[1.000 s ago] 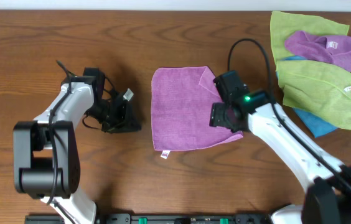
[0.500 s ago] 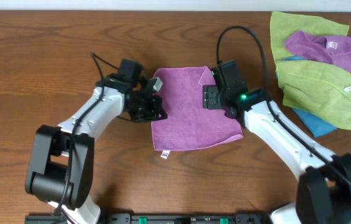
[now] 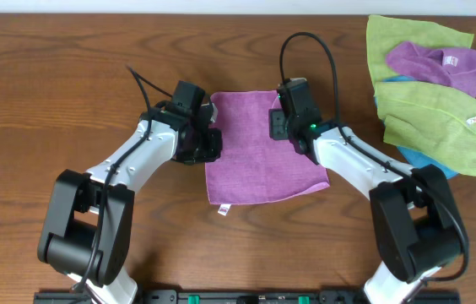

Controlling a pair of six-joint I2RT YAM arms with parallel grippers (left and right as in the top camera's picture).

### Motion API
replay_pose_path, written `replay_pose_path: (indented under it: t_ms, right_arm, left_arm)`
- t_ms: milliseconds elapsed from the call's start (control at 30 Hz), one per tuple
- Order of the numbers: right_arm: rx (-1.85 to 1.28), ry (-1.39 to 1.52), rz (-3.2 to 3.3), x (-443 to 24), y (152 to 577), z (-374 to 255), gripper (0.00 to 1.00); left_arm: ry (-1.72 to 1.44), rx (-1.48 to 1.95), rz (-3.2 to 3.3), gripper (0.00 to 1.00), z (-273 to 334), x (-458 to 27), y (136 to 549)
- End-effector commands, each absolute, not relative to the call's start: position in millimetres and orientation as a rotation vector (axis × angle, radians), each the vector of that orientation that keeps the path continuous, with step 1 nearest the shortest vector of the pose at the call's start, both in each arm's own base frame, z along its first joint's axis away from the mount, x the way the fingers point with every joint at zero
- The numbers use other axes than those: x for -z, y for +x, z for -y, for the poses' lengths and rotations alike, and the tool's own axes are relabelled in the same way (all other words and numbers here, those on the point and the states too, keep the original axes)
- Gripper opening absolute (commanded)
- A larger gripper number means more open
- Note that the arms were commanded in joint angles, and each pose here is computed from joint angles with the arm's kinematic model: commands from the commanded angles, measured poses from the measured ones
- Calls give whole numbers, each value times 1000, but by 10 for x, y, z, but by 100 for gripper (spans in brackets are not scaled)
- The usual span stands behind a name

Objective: Fold the cloth

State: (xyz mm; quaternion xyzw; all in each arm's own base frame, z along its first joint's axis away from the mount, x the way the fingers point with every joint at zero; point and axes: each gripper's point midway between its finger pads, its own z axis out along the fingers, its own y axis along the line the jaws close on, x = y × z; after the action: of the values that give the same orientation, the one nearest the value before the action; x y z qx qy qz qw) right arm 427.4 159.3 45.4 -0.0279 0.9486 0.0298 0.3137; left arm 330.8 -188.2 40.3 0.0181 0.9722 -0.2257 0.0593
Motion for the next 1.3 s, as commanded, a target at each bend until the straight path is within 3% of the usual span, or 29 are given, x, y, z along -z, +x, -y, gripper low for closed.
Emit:
replay_pose_path:
  t_ms: [0,767,1267]
  right_arm:
    - [-61,-64,-2479,-450,4356,-1548,62]
    - [-36,-69,-2486,-157,4750,-1696,55]
    - [-24,-73,-2511,-22,4725,-1687,38]
  left_arm:
    - [32,635,-2960,6,1849,-323,3335]
    - [-5,584,-2991,6,1810,-111,3366]
    - [-35,595,-2984,6,1824,-119,3389]
